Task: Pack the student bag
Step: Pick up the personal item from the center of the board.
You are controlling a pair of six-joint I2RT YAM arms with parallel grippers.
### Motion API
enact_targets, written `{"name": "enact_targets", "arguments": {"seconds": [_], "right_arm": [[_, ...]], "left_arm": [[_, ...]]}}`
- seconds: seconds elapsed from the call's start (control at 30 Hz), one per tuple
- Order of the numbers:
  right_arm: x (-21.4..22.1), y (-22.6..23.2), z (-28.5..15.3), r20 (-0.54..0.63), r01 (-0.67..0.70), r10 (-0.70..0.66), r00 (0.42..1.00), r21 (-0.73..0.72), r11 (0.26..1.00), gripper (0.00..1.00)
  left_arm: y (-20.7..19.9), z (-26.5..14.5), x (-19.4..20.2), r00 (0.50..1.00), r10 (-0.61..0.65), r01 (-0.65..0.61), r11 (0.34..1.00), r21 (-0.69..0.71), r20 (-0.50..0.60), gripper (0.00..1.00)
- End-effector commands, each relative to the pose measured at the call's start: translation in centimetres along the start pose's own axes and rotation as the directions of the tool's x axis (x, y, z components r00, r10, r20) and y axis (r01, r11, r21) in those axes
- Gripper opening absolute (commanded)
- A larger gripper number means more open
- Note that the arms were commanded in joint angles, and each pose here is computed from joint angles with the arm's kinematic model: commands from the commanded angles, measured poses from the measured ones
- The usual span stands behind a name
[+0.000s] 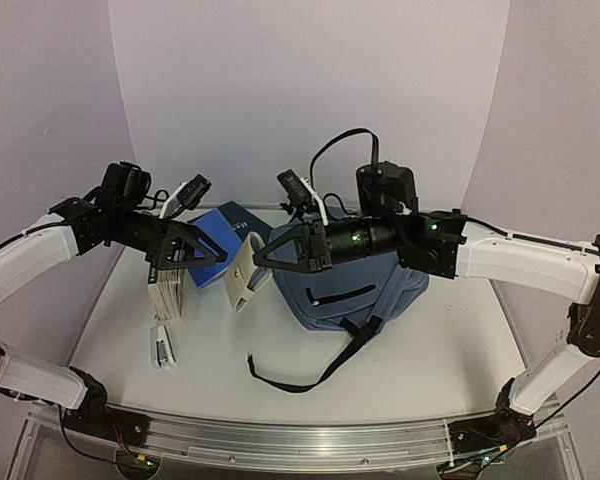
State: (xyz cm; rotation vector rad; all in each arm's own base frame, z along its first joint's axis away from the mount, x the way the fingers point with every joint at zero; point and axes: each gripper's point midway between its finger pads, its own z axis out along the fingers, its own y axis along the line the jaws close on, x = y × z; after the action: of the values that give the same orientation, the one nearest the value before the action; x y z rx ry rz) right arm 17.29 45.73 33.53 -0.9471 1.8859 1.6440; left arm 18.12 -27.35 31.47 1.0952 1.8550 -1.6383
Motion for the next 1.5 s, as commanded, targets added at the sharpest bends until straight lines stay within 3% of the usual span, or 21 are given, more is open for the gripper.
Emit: {"name": "enact_targets", "arguments": {"seconds": [0.0,0.23,0.33,0.43,0.63,0.77,0.8,0.83,0.9,0.93,1.07,1.17,1.37,1.47], "right_arm": [[-2.1,4.3,-0.9,0.02,0.076,-0.074,0.997,-0.13,0.989,0.0],[-1.9,4.5,-0.4,0.006,0.072,-0.072,0.997,-0.165,0.984,0.0],[-2.1,4.3,-0.3,0.016,0.075,-0.074,0.997,-0.153,0.985,0.0],[-2.2,4.0,-0.2,0.022,0.069,-0.067,0.998,-0.148,0.987,0.0],[-2.6,2.7,-0.6,0.071,0.06,-0.056,0.996,-0.067,0.996,0.0],[-4.3,-0.7,-1.9,0.183,-0.008,-0.01,0.983,0.095,0.995,0.01],[-4.4,-1.8,-2.3,0.212,-0.031,0.0,0.977,0.141,0.989,0.06],[-4.4,-2.7,-2.6,0.235,-0.052,0.008,0.972,0.181,0.982,0.17],[-4.3,-3.9,-3.1,0.271,-0.081,0.015,0.963,0.235,0.969,0.49],[-4.1,-4.5,-3.2,0.283,-0.098,0.023,0.959,0.254,0.962,0.59],[-2.6,-5.3,-2.4,0.305,-0.136,0.054,0.951,0.257,0.957,0.86],[-1.7,-3.9,-0.9,0.307,-0.12,0.059,0.95,0.183,0.976,0.94],[-2.4,-1.1,-1.9,0.433,-0.095,0.074,0.898,0.027,0.995,0.98],[-2.3,-0.8,-1.6,0.431,-0.087,0.079,0.899,-0.001,0.996,0.98]], "left_arm": [[-1.9,1.3,0.0,0.999,0.026,-0.022,0.995,0.095,-0.04,0.99],[-2.3,2.1,0.4,0.998,0.024,-0.017,0.992,0.123,-0.063,0.96],[-3.1,2.1,0.5,0.997,0.013,0.0,0.984,0.176,-0.075,0.69],[-4.2,1.8,0.4,0.997,0.022,-0.005,0.976,0.219,-0.079,0.5],[-4.5,1.6,0.5,0.996,0.051,-0.035,0.979,0.199,-0.073,0.24],[-4.5,1.5,0.4,0.996,0.053,-0.037,0.981,0.191,-0.075,0.08],[-4.5,1.5,0.3,0.996,0.054,-0.039,0.982,0.187,-0.073,0.04],[-4.4,1.4,0.3,0.996,0.055,-0.041,0.982,0.184,-0.071,0.01],[-4.2,1.4,0.1,0.996,0.06,-0.049,0.985,0.168,-0.06,0.0],[-4.1,1.3,-0.1,0.997,0.062,-0.053,0.986,0.161,-0.05,0.0],[-3.5,1.1,-0.8,0.998,0.065,-0.063,0.99,0.126,-0.006,0.0],[-2.4,1.0,-1.2,0.998,0.052,-0.054,0.996,0.075,0.021,0.0],[-0.3,0.9,-1.7,0.999,0.013,-0.013,1.0,-0.007,0.048,0.0],[0.1,0.9,-1.9,0.998,0.003,-0.001,1.0,-0.021,0.057,0.0]]}}
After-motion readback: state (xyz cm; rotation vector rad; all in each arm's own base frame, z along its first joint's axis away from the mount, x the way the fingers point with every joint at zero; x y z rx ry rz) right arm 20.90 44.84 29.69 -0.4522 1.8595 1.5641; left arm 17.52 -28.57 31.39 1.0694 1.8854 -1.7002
